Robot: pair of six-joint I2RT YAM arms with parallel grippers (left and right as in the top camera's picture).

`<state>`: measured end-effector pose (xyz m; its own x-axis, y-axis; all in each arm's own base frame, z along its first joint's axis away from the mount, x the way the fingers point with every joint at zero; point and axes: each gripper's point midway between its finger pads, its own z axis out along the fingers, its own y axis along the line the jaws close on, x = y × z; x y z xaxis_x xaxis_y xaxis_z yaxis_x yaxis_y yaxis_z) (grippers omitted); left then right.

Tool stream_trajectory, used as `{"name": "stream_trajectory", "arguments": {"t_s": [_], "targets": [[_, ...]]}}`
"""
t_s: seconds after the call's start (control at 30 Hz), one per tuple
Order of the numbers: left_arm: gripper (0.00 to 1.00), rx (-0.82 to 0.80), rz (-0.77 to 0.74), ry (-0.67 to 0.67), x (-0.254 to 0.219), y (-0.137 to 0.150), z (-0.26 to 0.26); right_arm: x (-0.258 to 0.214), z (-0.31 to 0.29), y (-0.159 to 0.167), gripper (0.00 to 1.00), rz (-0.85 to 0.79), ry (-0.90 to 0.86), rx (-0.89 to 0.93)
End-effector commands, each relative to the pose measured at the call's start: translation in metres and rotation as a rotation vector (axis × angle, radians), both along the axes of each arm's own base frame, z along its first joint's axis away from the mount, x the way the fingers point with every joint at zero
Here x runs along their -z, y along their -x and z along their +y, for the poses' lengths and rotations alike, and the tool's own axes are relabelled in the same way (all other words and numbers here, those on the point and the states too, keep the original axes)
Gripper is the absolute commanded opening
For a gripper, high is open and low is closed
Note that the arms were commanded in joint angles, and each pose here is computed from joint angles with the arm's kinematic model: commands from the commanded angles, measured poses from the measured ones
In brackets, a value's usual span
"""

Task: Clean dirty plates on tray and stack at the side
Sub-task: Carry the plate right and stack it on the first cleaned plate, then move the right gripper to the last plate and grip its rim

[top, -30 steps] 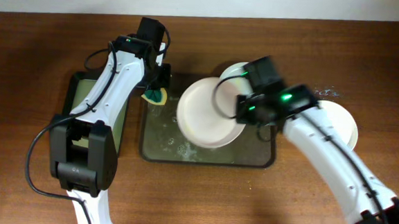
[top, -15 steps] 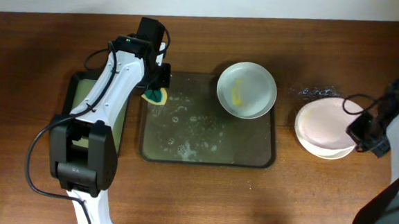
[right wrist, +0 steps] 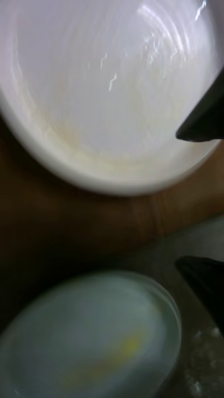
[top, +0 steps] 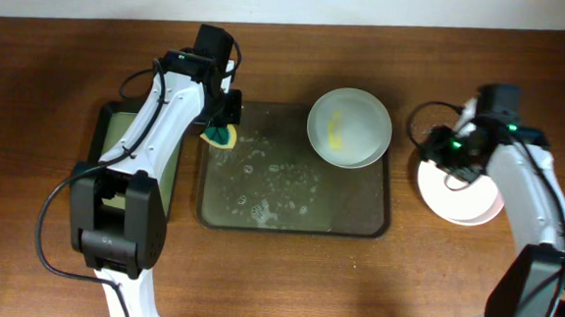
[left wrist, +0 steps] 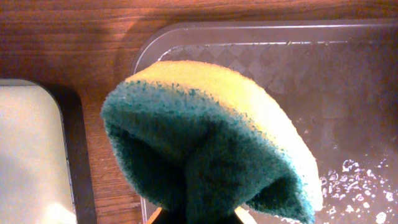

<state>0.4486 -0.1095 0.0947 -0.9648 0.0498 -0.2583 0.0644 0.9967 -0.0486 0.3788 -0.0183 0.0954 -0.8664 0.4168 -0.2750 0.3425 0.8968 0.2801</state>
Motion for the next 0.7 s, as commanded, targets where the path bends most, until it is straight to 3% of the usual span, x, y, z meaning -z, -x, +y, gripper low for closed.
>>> {"name": "stream_trajectory", "arguments": {"t_s": [0.0,0.23,0.3,0.47,0.67], "targets": [[0.0,-0.009,-0.013,0.017,-0.005,-0.003,-0.003,0.006,0.042,-0.017,0.59,-0.01,-0.035,0.009],[0.0,-0.009,-0.013,0.017,-0.005,-0.004,-0.003,0.081,0.082,-0.019,0.55,0.129,-0.027,-0.019],[0.0,-0.009,-0.013,0.017,-0.005,-0.004,-0.003,0.097,0.09,-0.009,0.45,0.192,-0.053,-0.036],[0.0,-0.009,-0.015,0.017,-0.005,-0.004,-0.003,0.095,0.108,0.022,0.35,0.311,-0.137,-0.101],[0.0,-0.009,-0.018,0.018,-0.005,-0.005,-0.003,0.089,0.167,0.071,0.34,0.436,-0.183,-0.329]]}}
